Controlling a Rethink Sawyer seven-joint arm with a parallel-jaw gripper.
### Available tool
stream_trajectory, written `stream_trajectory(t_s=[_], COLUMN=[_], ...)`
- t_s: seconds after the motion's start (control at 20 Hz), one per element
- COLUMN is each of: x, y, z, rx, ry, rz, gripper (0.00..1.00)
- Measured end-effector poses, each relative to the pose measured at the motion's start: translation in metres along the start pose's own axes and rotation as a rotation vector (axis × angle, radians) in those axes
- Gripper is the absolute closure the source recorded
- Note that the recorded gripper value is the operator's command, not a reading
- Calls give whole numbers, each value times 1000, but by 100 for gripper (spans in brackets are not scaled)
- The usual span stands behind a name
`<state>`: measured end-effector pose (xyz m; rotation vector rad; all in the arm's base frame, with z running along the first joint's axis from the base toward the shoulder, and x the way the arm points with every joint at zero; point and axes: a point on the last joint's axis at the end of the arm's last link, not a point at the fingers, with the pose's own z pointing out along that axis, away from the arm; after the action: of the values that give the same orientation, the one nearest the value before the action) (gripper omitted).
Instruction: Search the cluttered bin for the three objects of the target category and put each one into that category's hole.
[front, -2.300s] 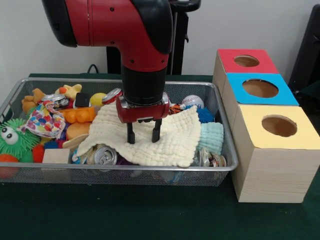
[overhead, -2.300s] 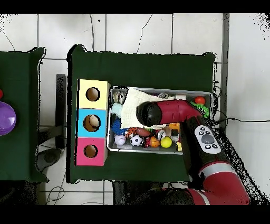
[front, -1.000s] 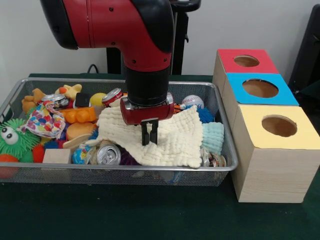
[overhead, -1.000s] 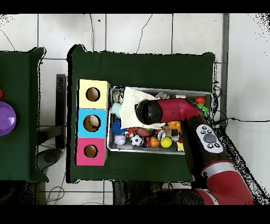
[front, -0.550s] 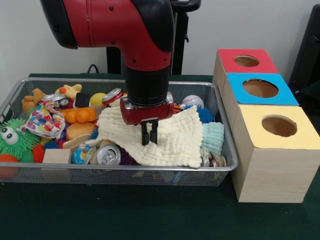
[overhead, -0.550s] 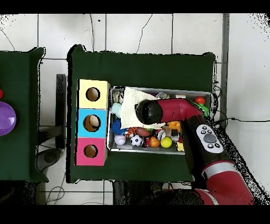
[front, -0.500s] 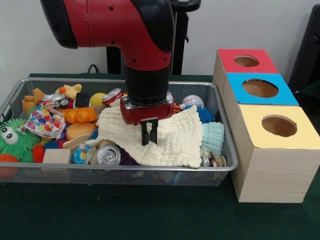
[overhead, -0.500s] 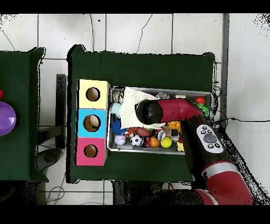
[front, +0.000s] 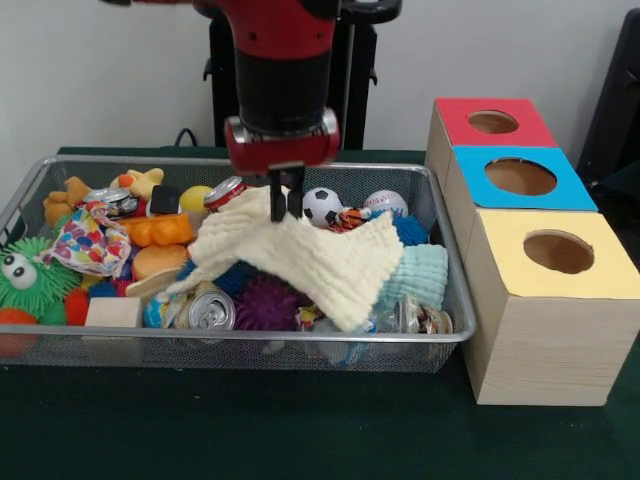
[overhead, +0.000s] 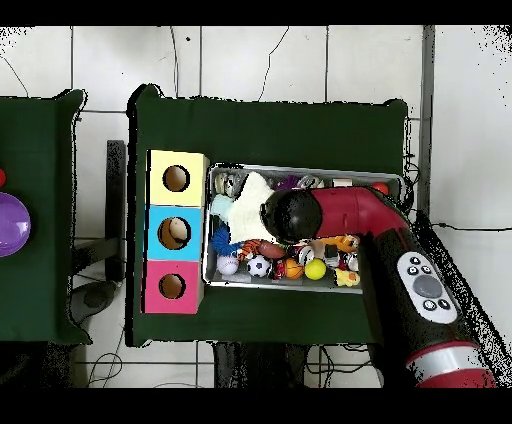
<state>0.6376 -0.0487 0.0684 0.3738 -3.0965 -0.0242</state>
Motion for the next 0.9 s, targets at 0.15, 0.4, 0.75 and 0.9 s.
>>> stream_trajectory(t_s=[0.15,0.4,0.75,0.9], x=[8,22,30,32], y=[-7,-29,-51,-58], z=[-31,-84,-116,-123], rx=[-11,-13,-4,-3], ry=[42,95,95,93], rz=[21,36,22,9], gripper=[100,100,100,100])
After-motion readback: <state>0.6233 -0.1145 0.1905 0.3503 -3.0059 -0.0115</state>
